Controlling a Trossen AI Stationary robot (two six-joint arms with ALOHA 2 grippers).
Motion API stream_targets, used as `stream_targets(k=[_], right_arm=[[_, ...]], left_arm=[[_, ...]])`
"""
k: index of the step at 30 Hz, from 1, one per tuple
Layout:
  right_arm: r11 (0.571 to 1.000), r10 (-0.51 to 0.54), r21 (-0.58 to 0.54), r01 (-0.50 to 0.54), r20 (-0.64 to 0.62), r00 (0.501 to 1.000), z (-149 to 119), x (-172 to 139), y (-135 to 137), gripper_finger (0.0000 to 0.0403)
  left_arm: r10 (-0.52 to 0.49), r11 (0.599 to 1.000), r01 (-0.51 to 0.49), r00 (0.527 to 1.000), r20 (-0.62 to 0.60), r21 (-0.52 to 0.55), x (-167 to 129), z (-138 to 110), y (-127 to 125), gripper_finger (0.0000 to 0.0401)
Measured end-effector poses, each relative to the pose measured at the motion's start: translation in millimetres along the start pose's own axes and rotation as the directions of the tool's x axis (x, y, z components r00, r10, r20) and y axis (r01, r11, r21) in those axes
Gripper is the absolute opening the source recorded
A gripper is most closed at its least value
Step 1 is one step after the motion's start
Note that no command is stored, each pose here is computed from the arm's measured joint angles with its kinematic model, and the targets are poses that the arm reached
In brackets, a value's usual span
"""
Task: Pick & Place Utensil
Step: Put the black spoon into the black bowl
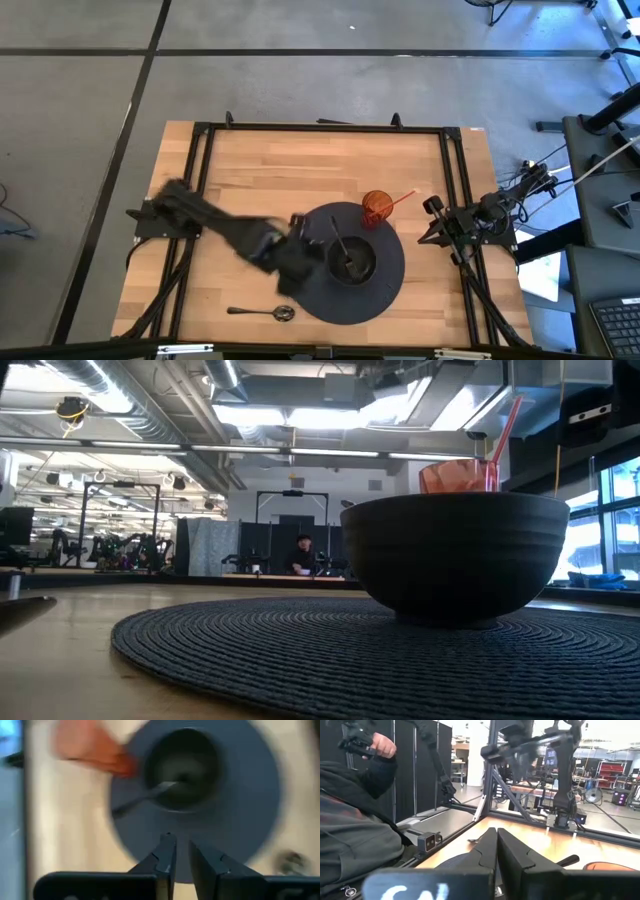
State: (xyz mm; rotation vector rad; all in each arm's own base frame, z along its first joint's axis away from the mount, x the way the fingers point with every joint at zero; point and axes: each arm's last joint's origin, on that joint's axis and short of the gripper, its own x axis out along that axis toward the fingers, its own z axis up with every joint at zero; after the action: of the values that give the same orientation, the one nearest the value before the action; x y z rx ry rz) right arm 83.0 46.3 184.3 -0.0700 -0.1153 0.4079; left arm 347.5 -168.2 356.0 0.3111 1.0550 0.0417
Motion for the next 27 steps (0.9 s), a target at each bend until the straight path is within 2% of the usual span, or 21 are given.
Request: stream_targets(k=[4,6,8,10,13,16,20,23,27], right_arm=[[1.0,0.002,-0.003,-0.002,-0.022,1.0,-2,0,0,0.0014],[1.0,0.001,-0.003,-0.001,-0.023,1.0,-2,0,0,0.0014],[1.0,0.0,-0.003,0.0,-0.023,1.0,-2,0,0,0.0014],[1.0,0.001,-0.003,-0.001,-0.022,1.0,-2,0,0,0.0014],[1.0,0.001,-0.005,-0.001,-0.029,1.0,-3,0,0,0.0014],[1.0,0.001,-0.008,-0.001,-0.028,1.0,-3,0,0,0.0014],[1.0,0.001,-0.008,-0.001,-0.028,1.0,-3,0,0,0.0014],[1.0,0.001,-0.008,-0.001,-0.028,1.0,-3,0,0,0.0014],[1.0,0.001,-0.005,-0.001,-0.028,1.0,-3,0,0,0.0014]], left_arm=[[-0.097,0.994,0.086,0.981,0.17,0.068,-1,-31,-29,0.0025],[-0.196,0.978,0.166,0.941,0.276,0.126,2,-53,-40,0.0018],[-0.29,0.957,0.255,0.885,0.364,0.141,12,-75,-50,0.0012],[-0.306,0.95,0.303,0.852,0.425,0.076,28,-100,-55,0.0007],[-0.167,0.94,0.298,0.825,0.54,-0.164,43,-122,-47,0.0001],[-0.071,0.912,0.256,0.868,0.492,-0.32,66,-149,-44,0.0003],[-0.063,0.87,0.254,0.908,0.415,-0.423,91,-180,-47,0.0001],[-0.074,0.858,0.256,0.92,0.386,-0.445,102,-199,-53,0.0001],[-0.101,0.851,0.3,0.899,0.427,-0.431,104,-209,-60,0.0003]])
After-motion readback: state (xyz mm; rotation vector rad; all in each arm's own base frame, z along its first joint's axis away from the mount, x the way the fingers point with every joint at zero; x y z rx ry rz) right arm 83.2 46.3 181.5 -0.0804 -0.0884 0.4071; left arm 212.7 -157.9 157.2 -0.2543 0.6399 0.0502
